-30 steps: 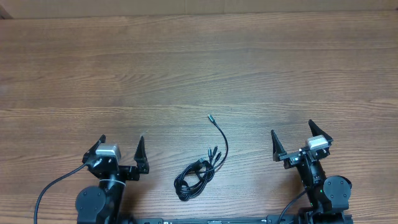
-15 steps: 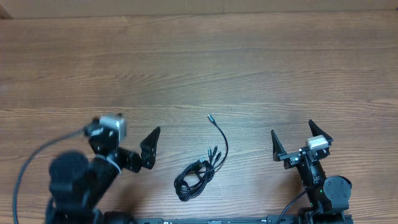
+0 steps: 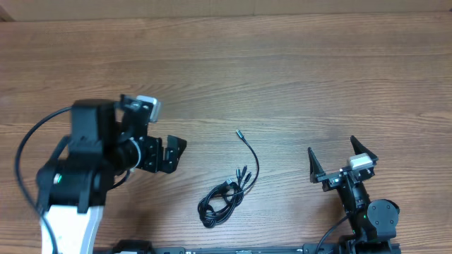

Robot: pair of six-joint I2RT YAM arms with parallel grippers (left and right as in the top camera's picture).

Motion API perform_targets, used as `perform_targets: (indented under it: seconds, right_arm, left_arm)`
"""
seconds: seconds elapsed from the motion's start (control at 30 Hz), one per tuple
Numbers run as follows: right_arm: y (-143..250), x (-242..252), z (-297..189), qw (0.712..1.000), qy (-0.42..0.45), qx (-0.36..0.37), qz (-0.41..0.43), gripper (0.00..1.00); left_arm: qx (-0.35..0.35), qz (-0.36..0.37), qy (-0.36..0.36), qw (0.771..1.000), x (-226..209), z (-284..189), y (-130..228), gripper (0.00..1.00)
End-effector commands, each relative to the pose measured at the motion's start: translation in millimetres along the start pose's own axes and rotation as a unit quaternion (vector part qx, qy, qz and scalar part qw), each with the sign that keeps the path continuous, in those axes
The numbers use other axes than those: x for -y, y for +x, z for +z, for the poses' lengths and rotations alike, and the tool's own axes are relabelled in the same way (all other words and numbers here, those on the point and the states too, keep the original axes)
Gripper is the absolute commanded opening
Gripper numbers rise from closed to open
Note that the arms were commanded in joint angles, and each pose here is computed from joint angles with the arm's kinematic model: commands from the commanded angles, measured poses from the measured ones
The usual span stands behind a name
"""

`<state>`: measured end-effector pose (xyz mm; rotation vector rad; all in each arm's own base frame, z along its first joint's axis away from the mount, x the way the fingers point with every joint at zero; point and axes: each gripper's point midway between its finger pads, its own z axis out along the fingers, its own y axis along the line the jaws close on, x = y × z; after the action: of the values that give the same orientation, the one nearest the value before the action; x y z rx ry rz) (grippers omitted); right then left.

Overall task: Untangle cables
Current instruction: 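Move the left gripper over the coiled black cable bundle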

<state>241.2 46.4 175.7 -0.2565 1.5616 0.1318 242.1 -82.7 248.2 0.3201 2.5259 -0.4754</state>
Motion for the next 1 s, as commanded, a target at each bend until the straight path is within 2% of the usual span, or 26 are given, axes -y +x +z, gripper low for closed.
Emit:
perform_targets:
  seconds: [0.0,0.17,0.53,0.97]
  right_arm:
    - [2,2,0,1.000,0.006,0.001,-0.001,1.00]
    - [2,2,0,1.000,0.006,0.001,-0.001,1.00]
    - [2,2,0,1.000,0.006,0.001,-0.001,1.00]
    - [2,2,0,1.000,0.006,0.001,-0.001,1.00]
  left_arm:
    - [-0.045,0.026,-0.036,0.998,-5,11,6,1.00]
    - [-0.112,0.055,-0.083,0.989,-2,32,23,1.00]
    - [-0.231,0.125,-0.056,0.963,36,75,71,1.00]
    - [-0.269,0.120,-0.058,0.954,30,117,120,0.99]
